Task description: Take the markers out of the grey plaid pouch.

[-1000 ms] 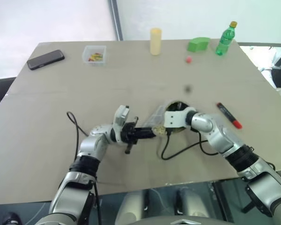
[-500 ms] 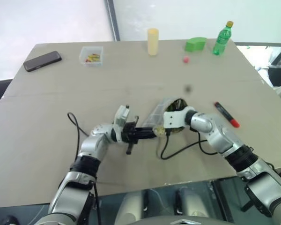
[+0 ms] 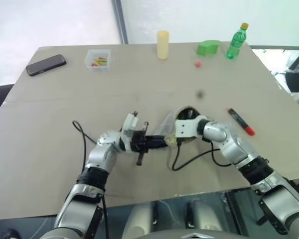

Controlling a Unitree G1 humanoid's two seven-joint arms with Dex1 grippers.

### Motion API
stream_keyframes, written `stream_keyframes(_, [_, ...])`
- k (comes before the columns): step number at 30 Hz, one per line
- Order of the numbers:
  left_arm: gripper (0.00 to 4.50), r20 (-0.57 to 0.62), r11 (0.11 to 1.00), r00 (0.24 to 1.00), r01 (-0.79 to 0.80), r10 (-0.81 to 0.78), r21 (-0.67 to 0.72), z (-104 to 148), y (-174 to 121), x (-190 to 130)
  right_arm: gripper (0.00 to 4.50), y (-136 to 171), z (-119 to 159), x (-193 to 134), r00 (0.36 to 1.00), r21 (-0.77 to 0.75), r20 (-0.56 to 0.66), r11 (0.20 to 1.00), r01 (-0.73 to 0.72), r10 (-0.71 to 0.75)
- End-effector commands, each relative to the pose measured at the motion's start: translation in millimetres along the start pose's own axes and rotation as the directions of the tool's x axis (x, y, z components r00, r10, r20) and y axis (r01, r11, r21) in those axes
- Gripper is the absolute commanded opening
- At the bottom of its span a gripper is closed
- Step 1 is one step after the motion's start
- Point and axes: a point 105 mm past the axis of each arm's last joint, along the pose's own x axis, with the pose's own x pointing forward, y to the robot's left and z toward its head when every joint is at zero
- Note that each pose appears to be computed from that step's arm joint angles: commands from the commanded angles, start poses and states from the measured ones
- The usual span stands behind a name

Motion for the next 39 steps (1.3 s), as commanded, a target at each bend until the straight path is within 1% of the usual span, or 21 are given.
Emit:
stream_keyframes(1, [0.00,0.049,0.989,0.994,0.086,-0.093,0.124,25.8,-9.9,14.2,3.76,30.1,-33.8,1.4,0.986,0.072,-0.128,0.992,-0.101,0.110])
stream_keyframes(5, [0.00,0.060,0.979,0.995,0.068,-0.081,0.191,36.7,-11.1,16.2,3.76,29.3,-39.8,-0.3,0.978,0.079,-0.152,0.988,-0.132,0.143])
stream_keyframes(9, [0.00,0.066,0.960,0.997,0.027,-0.047,0.279,46.8,-7.8,17.4,3.76,22.1,-42.9,-6.9,0.971,0.089,-0.164,0.983,-0.161,0.174])
stream_keyframes(12, [0.00,0.067,0.935,0.998,-0.045,0.023,0.352,52.6,3.1,15.9,3.76,12.2,-38.4,-9.0,0.979,0.094,-0.144,0.987,-0.132,0.145])
stream_keyframes(16, [0.00,0.054,0.894,0.992,-0.125,0.112,0.430,55.2,19.4,11.7,3.76,15.7,-29.3,-10.0,0.983,0.051,-0.093,0.987,-0.154,0.159])
stream_keyframes(19, [0.00,0.048,0.879,0.990,-0.139,0.132,0.456,57.1,26.4,11.4,3.76,18.7,-24.4,-9.5,0.983,0.046,-0.071,0.985,-0.168,0.171])
stream_keyframes(23, [0.00,0.031,0.881,0.994,-0.107,0.104,0.461,53.9,24.0,15.0,3.76,20.8,-19.6,-7.8,0.981,0.034,-0.050,0.982,-0.186,0.187])
stream_keyframes(26, [0.00,0.022,0.883,0.997,-0.080,0.079,0.463,50.7,18.8,17.7,3.76,22.3,-18.9,-5.0,0.980,0.063,-0.043,0.979,-0.193,0.196])
stream_keyframes(28, [0.00,0.030,0.882,0.997,-0.075,0.069,0.466,51.7,16.5,19.7,3.76,24.4,-23.1,-2.0,0.978,0.102,-0.057,0.976,-0.194,0.201])
stream_keyframes(29, [0.00,0.035,0.882,0.997,-0.075,0.066,0.466,52.6,15.9,20.3,3.21,24.9,-24.1,-1.2,0.977,0.104,-0.061,0.975,-0.195,0.202])
stream_keyframes(31, [0.00,0.040,0.880,0.997,-0.076,0.066,0.469,54.4,15.1,20.8,2.43,21.2,-24.1,-0.2,0.982,0.110,-0.063,0.979,-0.169,0.177])
stream_keyframes(33, [0.00,0.042,0.878,0.997,-0.082,0.071,0.472,55.4,15.1,20.4,2.43,16.2,-23.8,0.7,0.987,0.126,-0.063,0.982,-0.141,0.150])
stream_keyframes(39, [0.00,0.049,0.874,0.996,-0.084,0.069,0.479,55.4,11.3,21.7,2.43,15.5,-24.3,-0.6,0.988,0.129,-0.063,0.983,-0.132,0.141])
